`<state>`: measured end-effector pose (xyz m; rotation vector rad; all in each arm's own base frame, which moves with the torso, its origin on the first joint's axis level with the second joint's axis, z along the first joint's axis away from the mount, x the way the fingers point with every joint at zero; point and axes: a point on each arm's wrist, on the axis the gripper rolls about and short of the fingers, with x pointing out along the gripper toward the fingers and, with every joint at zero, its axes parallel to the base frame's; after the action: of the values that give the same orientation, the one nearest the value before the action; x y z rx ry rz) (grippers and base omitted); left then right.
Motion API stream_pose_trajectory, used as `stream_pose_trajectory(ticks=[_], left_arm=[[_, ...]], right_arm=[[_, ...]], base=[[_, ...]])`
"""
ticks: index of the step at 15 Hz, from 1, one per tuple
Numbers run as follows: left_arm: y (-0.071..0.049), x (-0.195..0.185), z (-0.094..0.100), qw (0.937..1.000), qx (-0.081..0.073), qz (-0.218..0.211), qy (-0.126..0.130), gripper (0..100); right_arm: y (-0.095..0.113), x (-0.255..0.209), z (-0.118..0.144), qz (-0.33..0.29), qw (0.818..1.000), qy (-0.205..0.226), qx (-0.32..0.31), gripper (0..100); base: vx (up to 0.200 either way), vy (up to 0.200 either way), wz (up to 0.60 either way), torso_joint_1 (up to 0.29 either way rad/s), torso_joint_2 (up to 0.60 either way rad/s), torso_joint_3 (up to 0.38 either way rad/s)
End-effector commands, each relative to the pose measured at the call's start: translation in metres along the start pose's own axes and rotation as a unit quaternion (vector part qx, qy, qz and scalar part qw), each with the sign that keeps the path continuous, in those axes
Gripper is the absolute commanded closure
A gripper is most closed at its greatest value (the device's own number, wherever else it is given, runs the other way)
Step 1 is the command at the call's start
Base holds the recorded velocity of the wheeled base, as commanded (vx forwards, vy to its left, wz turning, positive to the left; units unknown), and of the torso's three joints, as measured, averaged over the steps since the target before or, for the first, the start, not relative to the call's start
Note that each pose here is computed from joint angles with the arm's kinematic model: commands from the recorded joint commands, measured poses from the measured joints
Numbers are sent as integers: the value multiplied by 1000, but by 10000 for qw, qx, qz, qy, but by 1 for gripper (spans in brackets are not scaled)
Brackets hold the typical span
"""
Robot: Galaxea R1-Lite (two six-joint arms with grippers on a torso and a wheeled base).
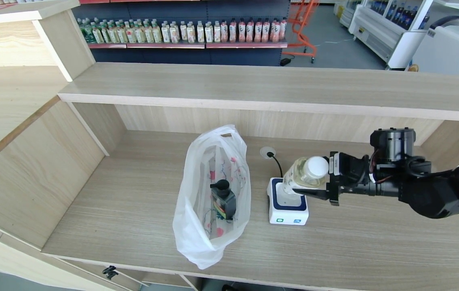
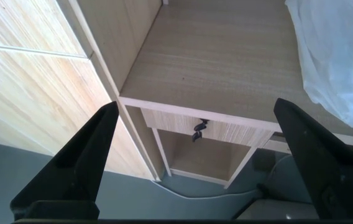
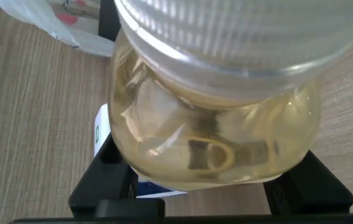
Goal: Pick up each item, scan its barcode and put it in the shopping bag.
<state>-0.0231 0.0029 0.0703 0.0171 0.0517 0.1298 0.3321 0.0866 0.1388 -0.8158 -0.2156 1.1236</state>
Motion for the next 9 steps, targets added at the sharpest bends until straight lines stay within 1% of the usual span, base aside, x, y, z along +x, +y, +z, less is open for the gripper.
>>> stream_pose_trajectory(ticks=[1, 3, 5, 7, 9], left_arm=[[0, 0, 0, 10000, 0, 1, -1, 0], [0, 0, 0, 10000, 0, 1, -1, 0], [0, 0, 0, 10000, 1, 1, 6, 0], [0, 0, 0, 10000, 0, 1, -1, 0], [0, 0, 0, 10000, 15, 1, -1, 0]], right_arm=[[-19, -31, 52, -507, 9977, -401, 225, 100], [-13, -57, 83, -686, 9916, -582, 931, 100], [7, -78, 98, -753, 9838, -578, 1520, 100], [22, -89, 103, -825, 9772, -501, 1891, 100], [25, -92, 104, -1008, 9697, -394, 2190, 100]], base=[[0, 0, 0, 0, 0, 0], [0, 0, 0, 0, 0, 0], [0, 0, 0, 0, 0, 0], [0, 0, 0, 0, 0, 0], [0, 0, 0, 0, 0, 0]])
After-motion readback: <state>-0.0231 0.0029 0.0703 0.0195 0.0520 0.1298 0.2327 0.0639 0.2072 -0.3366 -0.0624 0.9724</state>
